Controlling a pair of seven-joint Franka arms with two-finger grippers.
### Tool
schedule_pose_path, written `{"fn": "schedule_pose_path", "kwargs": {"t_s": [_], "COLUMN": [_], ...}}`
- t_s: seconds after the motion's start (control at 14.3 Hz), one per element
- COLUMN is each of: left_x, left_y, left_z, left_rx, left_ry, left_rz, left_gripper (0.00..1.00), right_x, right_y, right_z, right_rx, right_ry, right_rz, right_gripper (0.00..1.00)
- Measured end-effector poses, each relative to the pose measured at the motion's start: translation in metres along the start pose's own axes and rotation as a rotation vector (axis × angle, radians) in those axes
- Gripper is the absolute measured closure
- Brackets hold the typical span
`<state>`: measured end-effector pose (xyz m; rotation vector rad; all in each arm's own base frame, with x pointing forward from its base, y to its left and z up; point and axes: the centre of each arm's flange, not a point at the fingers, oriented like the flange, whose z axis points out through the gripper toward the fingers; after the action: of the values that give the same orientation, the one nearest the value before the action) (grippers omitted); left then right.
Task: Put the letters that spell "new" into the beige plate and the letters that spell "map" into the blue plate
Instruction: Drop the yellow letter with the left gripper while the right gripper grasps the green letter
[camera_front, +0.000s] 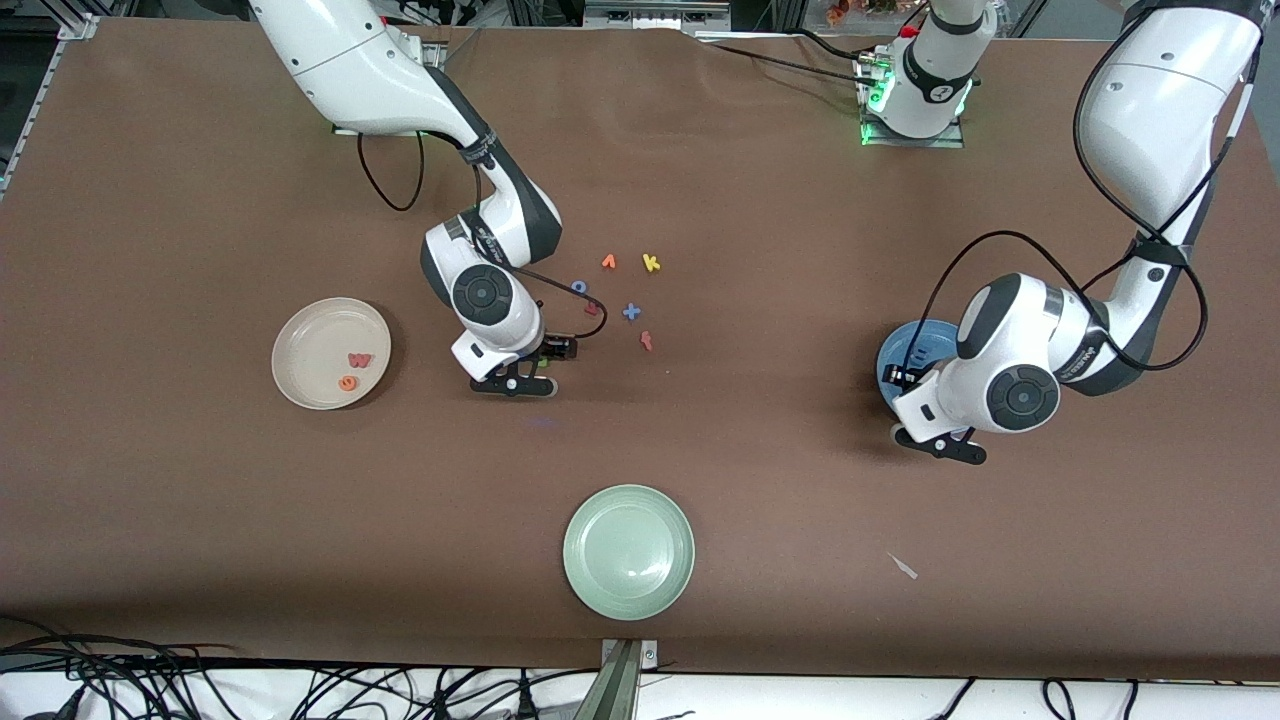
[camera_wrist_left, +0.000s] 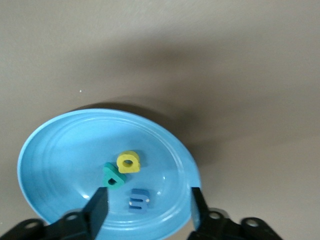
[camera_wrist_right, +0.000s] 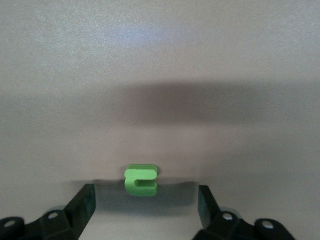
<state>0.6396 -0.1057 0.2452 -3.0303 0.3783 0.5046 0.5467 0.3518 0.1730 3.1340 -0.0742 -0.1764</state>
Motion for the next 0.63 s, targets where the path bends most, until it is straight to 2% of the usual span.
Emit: {"fn": "schedule_pose_path", "kwargs": {"t_s": [0.14, 0.28, 0.42, 0.63], "left_x": [-0.004, -0.015, -0.033, -0.068], "left_y": [0.0, -0.004, -0.007, -0.009], "left_z": [-0.039, -0.095, -0.154, -0.227], "left_rx": [0.02, 0.053, 0.09, 0.128], "left_ry": [0.054, 0.138, 0.225, 0.292], "left_rz": [-0.006, -0.025, -0.048, -0.084], "left_gripper": [0.01, 0.0, 0.0, 0.0], "right_x": [-0.001, 0.001, 0.002, 0.002], "right_y": [-0.001, -0.003, -0.003, -0.003], "right_z": [0.0, -0.003, -0.004, -0.004], "right_rx": [0.0, 0.005, 0.008, 0.008], "right_ry": [0.001, 0.007, 0.012, 0.013], "right_rz": [-0.002, -0.003, -0.001, -0.001], "right_gripper": [0.35, 0.58, 0.74, 0.74]}}
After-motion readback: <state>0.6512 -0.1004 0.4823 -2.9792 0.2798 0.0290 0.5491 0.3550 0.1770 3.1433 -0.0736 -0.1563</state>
